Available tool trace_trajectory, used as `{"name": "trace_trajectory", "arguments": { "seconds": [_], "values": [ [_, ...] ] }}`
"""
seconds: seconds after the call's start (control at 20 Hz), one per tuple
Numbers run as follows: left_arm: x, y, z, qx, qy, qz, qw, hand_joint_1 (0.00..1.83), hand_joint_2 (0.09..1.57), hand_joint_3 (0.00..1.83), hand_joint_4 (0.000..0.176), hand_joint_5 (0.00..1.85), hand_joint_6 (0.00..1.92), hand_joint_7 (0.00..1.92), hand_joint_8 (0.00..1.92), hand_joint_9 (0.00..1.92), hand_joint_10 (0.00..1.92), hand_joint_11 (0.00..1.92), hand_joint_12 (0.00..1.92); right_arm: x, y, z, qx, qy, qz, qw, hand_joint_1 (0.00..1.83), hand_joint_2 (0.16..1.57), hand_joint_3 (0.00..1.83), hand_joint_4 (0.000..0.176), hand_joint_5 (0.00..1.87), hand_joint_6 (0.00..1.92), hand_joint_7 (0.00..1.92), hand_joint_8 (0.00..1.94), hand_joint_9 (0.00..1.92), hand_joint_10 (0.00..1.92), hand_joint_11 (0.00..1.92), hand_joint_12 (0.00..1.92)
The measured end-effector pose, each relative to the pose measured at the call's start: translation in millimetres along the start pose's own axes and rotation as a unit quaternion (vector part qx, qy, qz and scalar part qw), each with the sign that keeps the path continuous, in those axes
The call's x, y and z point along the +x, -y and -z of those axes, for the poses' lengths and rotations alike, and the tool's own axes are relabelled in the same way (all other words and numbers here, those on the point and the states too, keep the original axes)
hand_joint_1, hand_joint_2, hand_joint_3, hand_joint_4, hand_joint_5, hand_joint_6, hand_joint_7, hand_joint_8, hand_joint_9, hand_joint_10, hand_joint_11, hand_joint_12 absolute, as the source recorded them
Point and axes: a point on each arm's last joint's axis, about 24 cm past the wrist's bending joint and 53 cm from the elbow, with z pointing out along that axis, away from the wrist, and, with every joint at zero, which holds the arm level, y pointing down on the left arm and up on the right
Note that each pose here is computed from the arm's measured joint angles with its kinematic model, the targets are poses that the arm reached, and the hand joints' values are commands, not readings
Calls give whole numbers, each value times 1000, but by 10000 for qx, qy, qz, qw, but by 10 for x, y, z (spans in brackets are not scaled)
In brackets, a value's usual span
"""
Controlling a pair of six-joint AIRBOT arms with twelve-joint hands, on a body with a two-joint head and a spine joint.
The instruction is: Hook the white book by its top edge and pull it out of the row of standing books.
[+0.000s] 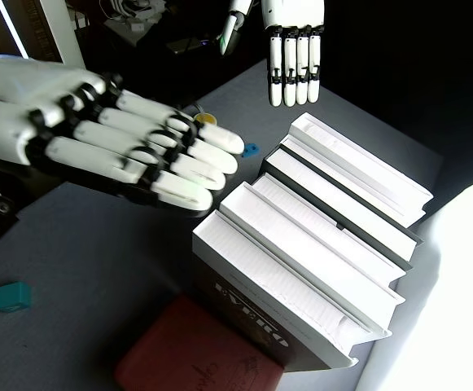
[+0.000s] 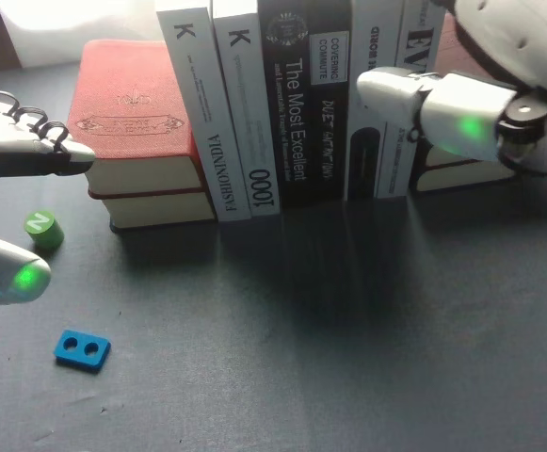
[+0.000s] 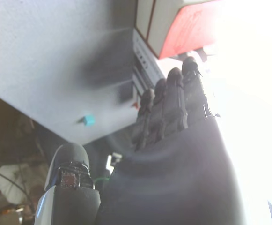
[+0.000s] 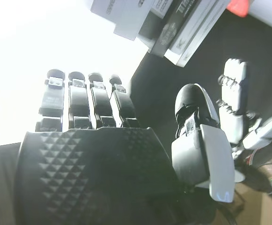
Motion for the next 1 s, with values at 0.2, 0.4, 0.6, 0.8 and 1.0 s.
{"name": "trace_trajectory", "arguments": {
  "seconds": [0.2,0.4,0.6,0.8,1.0],
  "values": [
    [-7,-17,1,-12,6,16,10000,0,1207,0,0,0,0,0,0,0,0,6,3,68,33,-99,10,5,60,10000,9,1255,2,0,15,3,0,0,0,0,0,0],
    [-7,-19,1,-14,7,17,10000,0,1211,0,0,0,0,0,0,0,0,4,2,154,56,-174,25,-25,116,9999,0,1247,0,0,17,3,0,0,0,0,0,0],
    [-10,-25,2,-18,9,23,10000,0,1222,4,0,0,0,0,0,0,0,13,6,228,108,-199,55,-71,235,9997,0,1250,0,0,13,0,0,0,0,0,0,0],
    [-10,-25,2,-18,9,23,10000,0,1222,3,0,3,1,0,0,0,0,1,0,258,139,-188,73,-81,329,9994,0,1254,2,0,11,0,0,0,0,0,0,0],
    [-10,-25,2,-18,9,23,10000,0,1230,5,0,6,1,0,0,0,0,8,4,254,188,-182,185,-78,396,9990,45,1245,0,0,23,3,0,0,0,0,0,0]
  ]
}}
